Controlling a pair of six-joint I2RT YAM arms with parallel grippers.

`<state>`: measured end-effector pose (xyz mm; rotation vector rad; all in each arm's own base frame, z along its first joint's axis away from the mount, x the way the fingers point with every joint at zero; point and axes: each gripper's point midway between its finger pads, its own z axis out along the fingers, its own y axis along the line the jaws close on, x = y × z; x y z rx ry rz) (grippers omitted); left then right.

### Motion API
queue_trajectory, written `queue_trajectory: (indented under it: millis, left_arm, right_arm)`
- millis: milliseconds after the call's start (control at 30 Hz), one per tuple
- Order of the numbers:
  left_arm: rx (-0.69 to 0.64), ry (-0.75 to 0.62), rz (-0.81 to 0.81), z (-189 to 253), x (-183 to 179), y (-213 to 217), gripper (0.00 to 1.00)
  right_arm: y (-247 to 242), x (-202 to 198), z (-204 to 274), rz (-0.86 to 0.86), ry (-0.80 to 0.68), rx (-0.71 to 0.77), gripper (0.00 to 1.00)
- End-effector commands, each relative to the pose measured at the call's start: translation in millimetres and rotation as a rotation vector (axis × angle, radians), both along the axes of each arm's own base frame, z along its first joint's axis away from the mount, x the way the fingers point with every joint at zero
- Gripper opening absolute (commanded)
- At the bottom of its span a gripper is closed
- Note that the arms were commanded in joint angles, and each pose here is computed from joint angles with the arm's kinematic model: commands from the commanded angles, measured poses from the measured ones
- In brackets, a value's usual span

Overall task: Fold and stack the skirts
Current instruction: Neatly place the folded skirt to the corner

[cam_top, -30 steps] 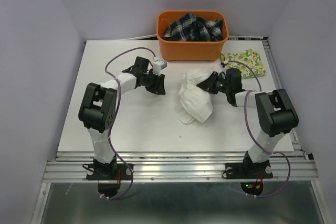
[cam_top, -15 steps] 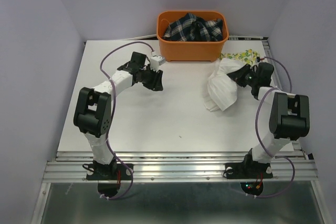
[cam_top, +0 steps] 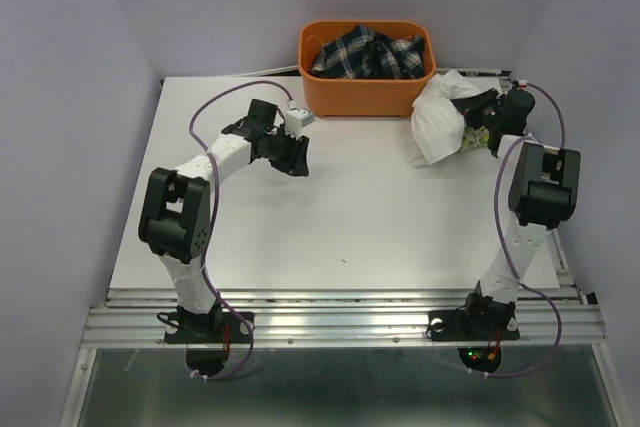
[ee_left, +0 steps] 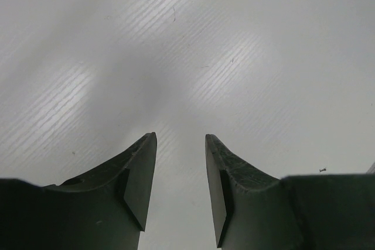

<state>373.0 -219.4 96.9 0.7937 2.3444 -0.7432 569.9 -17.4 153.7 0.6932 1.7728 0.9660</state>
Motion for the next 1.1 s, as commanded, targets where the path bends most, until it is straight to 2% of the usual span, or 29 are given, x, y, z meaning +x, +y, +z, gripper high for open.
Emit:
queue_trajectory:
  millis: [0,200,433,633,700,767,800,867,933,1000,1067]
  left_arm:
    - [-0.021,-0.089,-0.008,38.1,6.0,4.8,0.5]
    - [-0.026,-0.084,0.007,38.9,8.0,9.4,0.5]
    - [-0.016,-0.073,0.011,34.9,8.1,10.6,0.5]
    - [-0.021,-0.06,0.027,34.8,11.5,9.7,0.5]
    - [-0.022,-0.061,0.028,36.8,12.8,9.2,0.5]
    - [-0.02,-0.061,0.032,37.7,13.4,9.7,0.5]
    - [-0.019,-0.064,0.033,38.8,13.5,9.9,0.5]
    - [-0.023,-0.068,0.036,40.8,13.4,9.8,0.5]
    - [-0.026,-0.07,0.039,40.8,13.3,9.7,0.5]
    - [-0.032,-0.067,0.041,40.3,12.9,8.3,0.5]
    - [-0.039,-0.069,0.045,41.9,13.8,8.0,0.5]
  right_arm:
    - [-27.1,25.4,45.7,-0.084,-0.147,0.055,0.01]
    - [-73.5,18.8,8.7,-0.258,-0.099,0.162,0.01]
    - [-81.2,11.5,-4.7,-0.316,-0.116,0.254,0.01]
    - [-94.7,11.2,-56.6,-0.4,0.009,0.203,0.01]
    - [-98.4,12.9,-67.7,-0.421,0.042,0.204,0.13]
    - [-100.7,10.5,-78.8,-0.444,0.1,0.204,0.31]
    - [-101.3,11.1,-73.3,-0.445,0.1,0.201,0.34]
    - [-107.0,8.3,-67.9,-0.48,0.118,0.182,0.46]
    - [-108.6,6.3,-63.9,-0.492,0.138,0.173,0.48]
    - [-110.7,6.3,-57.3,-0.499,0.143,0.159,0.59]
    - [-111.8,7.2,-50.0,-0.5,0.165,0.147,0.74]
